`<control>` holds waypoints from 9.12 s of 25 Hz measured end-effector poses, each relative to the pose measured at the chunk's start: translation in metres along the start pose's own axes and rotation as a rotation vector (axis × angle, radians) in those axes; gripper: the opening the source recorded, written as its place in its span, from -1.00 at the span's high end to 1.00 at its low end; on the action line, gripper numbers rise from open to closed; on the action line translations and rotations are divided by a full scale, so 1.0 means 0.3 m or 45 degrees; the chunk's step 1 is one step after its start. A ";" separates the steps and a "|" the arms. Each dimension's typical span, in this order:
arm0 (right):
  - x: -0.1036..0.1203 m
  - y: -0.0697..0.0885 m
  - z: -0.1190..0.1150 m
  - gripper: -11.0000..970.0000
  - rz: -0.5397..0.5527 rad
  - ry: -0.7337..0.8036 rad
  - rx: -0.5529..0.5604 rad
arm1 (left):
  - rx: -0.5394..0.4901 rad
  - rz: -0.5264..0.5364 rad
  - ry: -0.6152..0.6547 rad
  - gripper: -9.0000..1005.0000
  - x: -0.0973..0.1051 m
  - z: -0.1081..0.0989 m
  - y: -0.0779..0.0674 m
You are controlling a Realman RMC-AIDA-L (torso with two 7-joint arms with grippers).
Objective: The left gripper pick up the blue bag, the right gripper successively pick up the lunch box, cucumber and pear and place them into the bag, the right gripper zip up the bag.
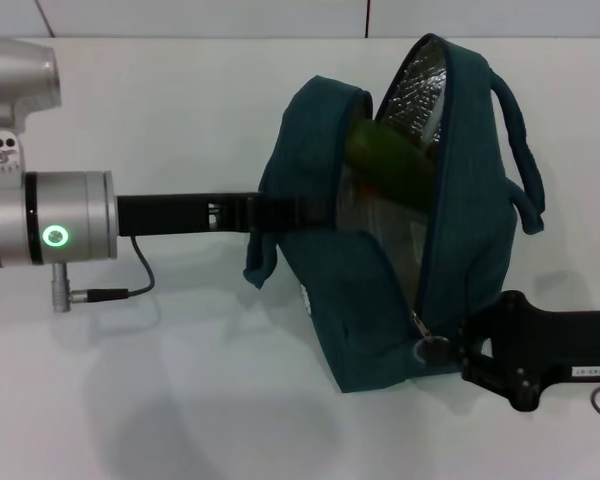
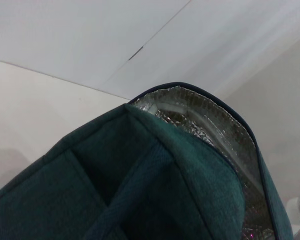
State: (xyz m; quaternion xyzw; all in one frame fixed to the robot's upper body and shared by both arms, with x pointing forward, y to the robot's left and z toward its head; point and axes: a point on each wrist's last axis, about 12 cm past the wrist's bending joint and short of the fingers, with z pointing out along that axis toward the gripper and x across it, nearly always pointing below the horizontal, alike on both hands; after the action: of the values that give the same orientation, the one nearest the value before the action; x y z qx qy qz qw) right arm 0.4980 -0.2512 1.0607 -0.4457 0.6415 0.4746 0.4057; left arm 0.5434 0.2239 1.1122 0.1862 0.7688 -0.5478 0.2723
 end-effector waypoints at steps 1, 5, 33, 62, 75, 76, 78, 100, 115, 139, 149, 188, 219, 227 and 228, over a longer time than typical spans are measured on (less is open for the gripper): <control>0.003 0.003 -0.007 0.97 0.000 0.000 0.006 | 0.000 -0.001 0.000 0.89 0.001 -0.001 0.000; 0.009 0.013 -0.037 0.97 -0.008 0.007 0.035 | -0.001 -0.002 -0.001 0.89 0.002 -0.001 0.001; -0.022 0.059 -0.137 0.97 -0.069 -0.146 0.064 | -0.006 -0.018 -0.016 0.87 0.015 -0.014 0.005; -0.276 -0.107 0.037 0.97 -0.300 -0.358 0.117 | -0.066 0.257 -0.529 -0.73 0.008 -0.223 0.033; -0.296 -0.102 0.118 0.97 -0.324 -0.227 0.019 | -0.028 0.225 -0.579 -0.74 0.062 -0.253 0.025; -0.295 -0.098 0.132 0.97 -0.330 -0.212 0.005 | -0.027 0.222 -0.579 -0.74 0.068 -0.256 0.024; -0.312 -0.100 0.143 0.97 -0.350 -0.222 0.004 | -0.033 0.215 -0.581 -0.74 0.080 -0.264 0.025; -0.430 -0.185 0.179 0.97 -0.408 -0.312 0.183 | -0.027 0.184 -0.514 -0.74 0.155 -0.290 0.020; -0.473 -0.161 0.218 0.97 -0.441 -0.367 0.082 | 0.015 0.282 -0.457 -0.73 0.098 -0.195 0.034; -0.444 -0.161 0.190 0.96 -0.400 -0.370 0.103 | 0.025 0.397 -0.431 -0.25 0.035 -0.097 0.050; -0.440 -0.156 0.196 0.96 -0.398 -0.368 0.089 | -0.002 0.375 -0.418 -0.03 0.041 -0.080 0.063; -0.431 -0.229 0.093 0.95 0.111 -0.470 0.190 | 0.114 0.481 -0.214 0.87 0.093 -0.004 0.031; -0.337 -0.292 0.047 0.95 0.230 -0.431 0.492 | 0.116 0.465 -0.333 0.71 0.176 -0.141 0.027; -0.324 -0.268 0.011 0.95 0.230 -0.483 0.472 | 0.024 0.386 -0.439 0.36 0.102 -0.262 0.043; -0.325 -0.266 0.011 0.95 0.228 -0.488 0.467 | 0.015 0.384 -0.462 0.27 0.084 -0.273 0.042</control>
State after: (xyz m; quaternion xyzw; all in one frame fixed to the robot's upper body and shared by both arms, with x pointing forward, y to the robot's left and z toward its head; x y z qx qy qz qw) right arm 0.6015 -0.2419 1.1323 -0.2087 0.6651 0.4602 0.5499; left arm 0.5135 0.3051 1.1077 0.1992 0.6674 -0.5299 0.4838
